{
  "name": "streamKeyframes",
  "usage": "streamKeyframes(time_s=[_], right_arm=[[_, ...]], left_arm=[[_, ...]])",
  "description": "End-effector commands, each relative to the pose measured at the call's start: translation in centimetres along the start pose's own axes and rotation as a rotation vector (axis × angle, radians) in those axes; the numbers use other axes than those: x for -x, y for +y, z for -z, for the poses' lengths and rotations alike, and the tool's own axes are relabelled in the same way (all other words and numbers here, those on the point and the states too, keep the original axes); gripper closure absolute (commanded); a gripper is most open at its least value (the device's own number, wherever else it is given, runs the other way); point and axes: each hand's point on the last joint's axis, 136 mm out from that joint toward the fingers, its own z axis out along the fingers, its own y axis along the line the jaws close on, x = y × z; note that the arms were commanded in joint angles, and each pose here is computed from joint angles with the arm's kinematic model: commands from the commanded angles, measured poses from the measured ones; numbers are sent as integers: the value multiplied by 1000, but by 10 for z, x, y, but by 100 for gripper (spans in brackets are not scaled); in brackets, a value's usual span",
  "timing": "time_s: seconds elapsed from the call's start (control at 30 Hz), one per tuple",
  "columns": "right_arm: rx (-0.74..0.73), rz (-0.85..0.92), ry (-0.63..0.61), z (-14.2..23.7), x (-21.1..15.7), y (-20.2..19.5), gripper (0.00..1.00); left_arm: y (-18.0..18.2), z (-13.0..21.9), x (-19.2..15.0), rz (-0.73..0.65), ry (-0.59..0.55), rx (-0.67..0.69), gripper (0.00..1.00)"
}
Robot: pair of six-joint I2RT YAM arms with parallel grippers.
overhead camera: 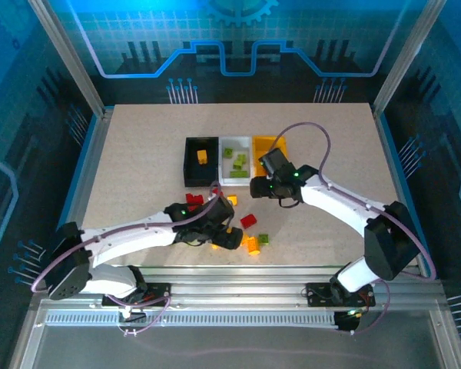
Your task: Sort the legos into containers by color
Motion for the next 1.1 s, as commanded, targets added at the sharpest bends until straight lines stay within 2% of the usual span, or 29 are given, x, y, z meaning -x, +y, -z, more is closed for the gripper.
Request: streamKeyframes(time_s=[0.0,0.33,0.57,0.63,0.7,0.8,0.9,1.07], right_arm=[[24,-41,-65,10,14,-2,28],[34,-61,-77,17,11,-12,28],[33,-71,-79,18,10,-16,28],[35,-71,-83,17,11,-16,28],[32,-76,-76,15,11,-18,28],[35,-79,-73,14,11,-17,28],[36,-81,-70,11,11,-17,28],[31,-82,-66,8,10,-18,28]], left_arm=[[2,-10,-12,-53,56,35,3],[15,-48,-21,-45,86,105,23],[28,-60,-30,-44,106,159,34],[29,-62,-31,-45,109,167,34],[28,-62,-30,-47,110,167,30],[32,-62,-31,-48,106,179,30],[32,-62,-32,-45,103,179,36],[32,-58,-33,-32,104,172,54]])
